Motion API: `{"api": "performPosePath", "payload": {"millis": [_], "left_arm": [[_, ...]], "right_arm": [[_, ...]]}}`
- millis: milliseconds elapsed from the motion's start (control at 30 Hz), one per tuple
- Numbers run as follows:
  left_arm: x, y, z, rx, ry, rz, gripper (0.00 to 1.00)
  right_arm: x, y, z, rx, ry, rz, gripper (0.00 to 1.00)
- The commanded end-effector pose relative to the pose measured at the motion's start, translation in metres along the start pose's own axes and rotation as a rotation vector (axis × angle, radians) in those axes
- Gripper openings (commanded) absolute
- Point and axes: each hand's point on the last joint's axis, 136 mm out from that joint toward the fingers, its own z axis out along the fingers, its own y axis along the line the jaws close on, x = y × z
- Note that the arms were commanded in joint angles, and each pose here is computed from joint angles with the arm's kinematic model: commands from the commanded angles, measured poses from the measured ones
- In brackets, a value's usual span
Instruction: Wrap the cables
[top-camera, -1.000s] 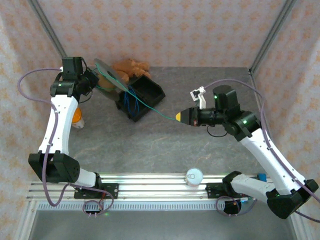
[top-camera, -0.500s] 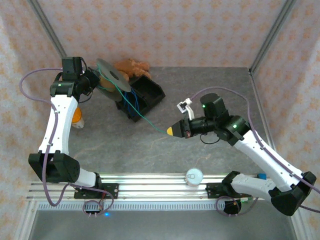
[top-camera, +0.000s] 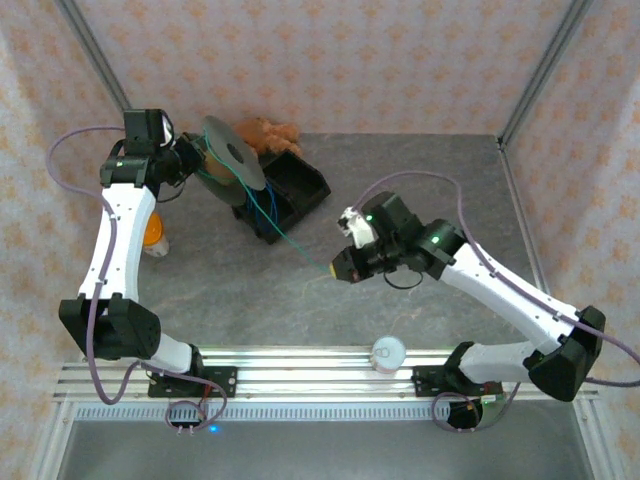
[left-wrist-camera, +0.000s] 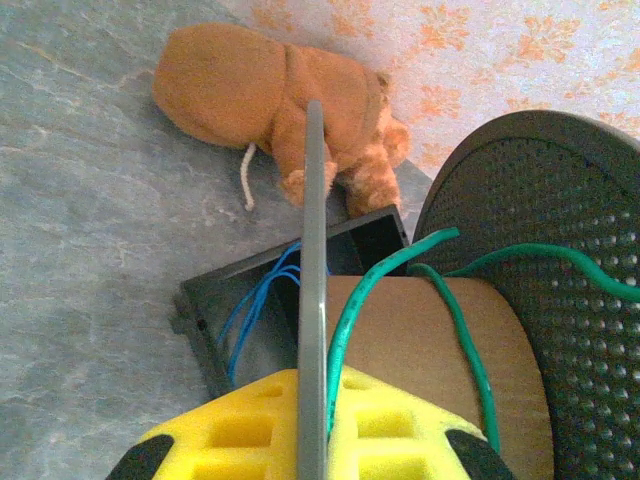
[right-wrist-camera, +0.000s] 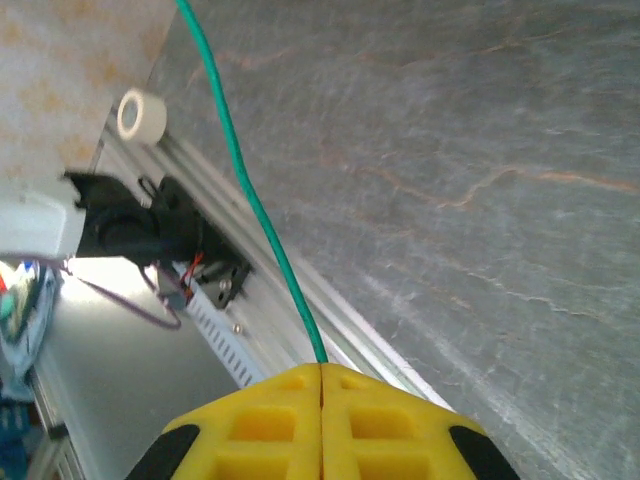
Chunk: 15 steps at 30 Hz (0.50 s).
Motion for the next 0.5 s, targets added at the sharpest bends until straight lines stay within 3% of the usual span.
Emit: {"api": "performPosePath", "payload": {"millis": [0, 100, 267, 367, 467], "left_arm": [[-0.056, -0.015, -0.03, 0.011, -0.214, 0.044, 0.0], [-0.058, -0.016, -0.033, -0.023, -0.229, 0.096, 0.0], [-0.057, -0.015, -0.036, -0.073, -0.238, 0.149, 0.0], [-0.055, -0.01, -0.033, -0.122, -0.235, 0.195, 0.0], [-0.055, -0.005, -0.034, -0.186, -0.251, 0.236, 0.0]], "right_arm": [[0.041, 0.033, -0.002, -0.052, 0.129, -0.155, 0.0], [0.047, 0.056, -0.003, -0.097, 0.132, -0.248, 0.0], [0.024, 0.038, -0.014, 0.063, 0.007, -0.264, 0.0], [0.007, 0.059, -0.046, 0.0, -0.161, -0.3, 0.0], [0.014, 0.076, -0.054, -0.094, -0.145, -0.336, 0.0]]}}
